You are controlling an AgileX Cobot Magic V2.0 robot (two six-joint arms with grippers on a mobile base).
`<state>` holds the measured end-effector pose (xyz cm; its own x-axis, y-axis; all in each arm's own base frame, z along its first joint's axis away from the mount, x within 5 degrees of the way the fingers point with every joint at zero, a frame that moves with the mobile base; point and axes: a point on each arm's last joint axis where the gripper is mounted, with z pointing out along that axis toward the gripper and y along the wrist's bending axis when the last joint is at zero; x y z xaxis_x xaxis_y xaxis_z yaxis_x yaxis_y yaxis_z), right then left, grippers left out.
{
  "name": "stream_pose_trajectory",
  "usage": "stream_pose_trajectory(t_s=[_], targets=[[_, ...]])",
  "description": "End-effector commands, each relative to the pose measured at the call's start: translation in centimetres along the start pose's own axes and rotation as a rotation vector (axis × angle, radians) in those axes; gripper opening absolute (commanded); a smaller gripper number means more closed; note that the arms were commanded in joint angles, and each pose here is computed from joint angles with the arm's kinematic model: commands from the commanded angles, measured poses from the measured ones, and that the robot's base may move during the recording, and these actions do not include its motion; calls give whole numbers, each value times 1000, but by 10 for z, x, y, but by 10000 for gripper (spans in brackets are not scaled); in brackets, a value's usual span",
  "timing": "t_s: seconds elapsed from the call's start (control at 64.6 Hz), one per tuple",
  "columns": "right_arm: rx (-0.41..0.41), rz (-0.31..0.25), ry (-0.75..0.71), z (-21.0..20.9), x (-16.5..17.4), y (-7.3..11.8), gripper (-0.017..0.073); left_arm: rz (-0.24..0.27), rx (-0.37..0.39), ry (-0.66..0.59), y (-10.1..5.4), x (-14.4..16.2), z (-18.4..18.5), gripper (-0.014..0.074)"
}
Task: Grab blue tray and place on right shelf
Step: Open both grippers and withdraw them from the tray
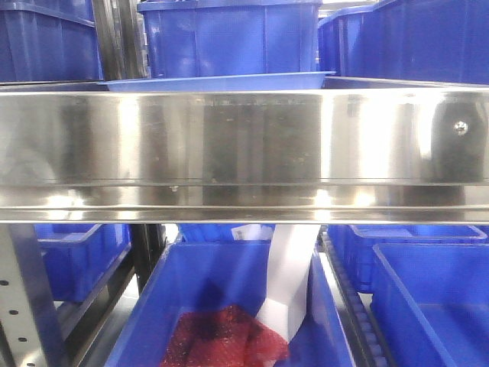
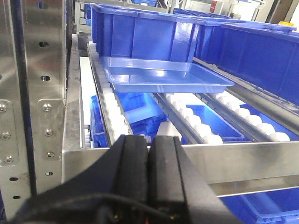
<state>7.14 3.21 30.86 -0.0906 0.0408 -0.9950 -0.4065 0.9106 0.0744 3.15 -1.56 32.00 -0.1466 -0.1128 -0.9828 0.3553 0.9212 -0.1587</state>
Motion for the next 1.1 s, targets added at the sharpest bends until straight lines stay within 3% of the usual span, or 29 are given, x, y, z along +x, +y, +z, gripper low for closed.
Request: stream_pose_trajectory(t_s=[0.0, 0.046, 0.17, 0.449, 0.589, 0.635, 0.728, 0.79, 0.821, 0.852, 1.022, 1.084], targets=[[-13, -25, -120, -2, -17, 2, 57, 23, -3, -101, -1, -15, -2, -49], [-13, -25, -119, -2, -17, 2, 57, 43, -45, -97, 1, -13, -4, -49], [-13, -25, -119, -2, -17, 2, 57, 21, -167, -117, 7, 3, -6, -49], [-13, -25, -117, -2, -17, 2, 57, 3, -359, -234, 32, 74, 16, -49], [-12, -25, -116, -2, -17, 2, 57, 21, -375, -341, 43, 105, 26, -49], [-12, -25, -116, -2, -17, 2, 57, 9, -378, -282, 44, 110, 27, -49], [-12, -25, -115, -2, -17, 2, 57, 9, -379, -279, 44, 111, 28, -49], [-12, -25, -114, -2, -17, 2, 57, 35, -378, -284, 44, 110, 27, -49], [-12, -25, -114, -2, -17, 2, 57, 89, -373, -279, 43, 110, 28, -49], [-12, -25, -114, -2, -17, 2, 57, 112, -364, -276, 42, 110, 28, -49], [-12, -25, -114, -2, -17, 2, 57, 112, -288, -244, 38, 112, 30, -49], [-12, -25, -114, -2, -17, 2, 57, 145, -269, -217, 37, 114, 31, -49]])
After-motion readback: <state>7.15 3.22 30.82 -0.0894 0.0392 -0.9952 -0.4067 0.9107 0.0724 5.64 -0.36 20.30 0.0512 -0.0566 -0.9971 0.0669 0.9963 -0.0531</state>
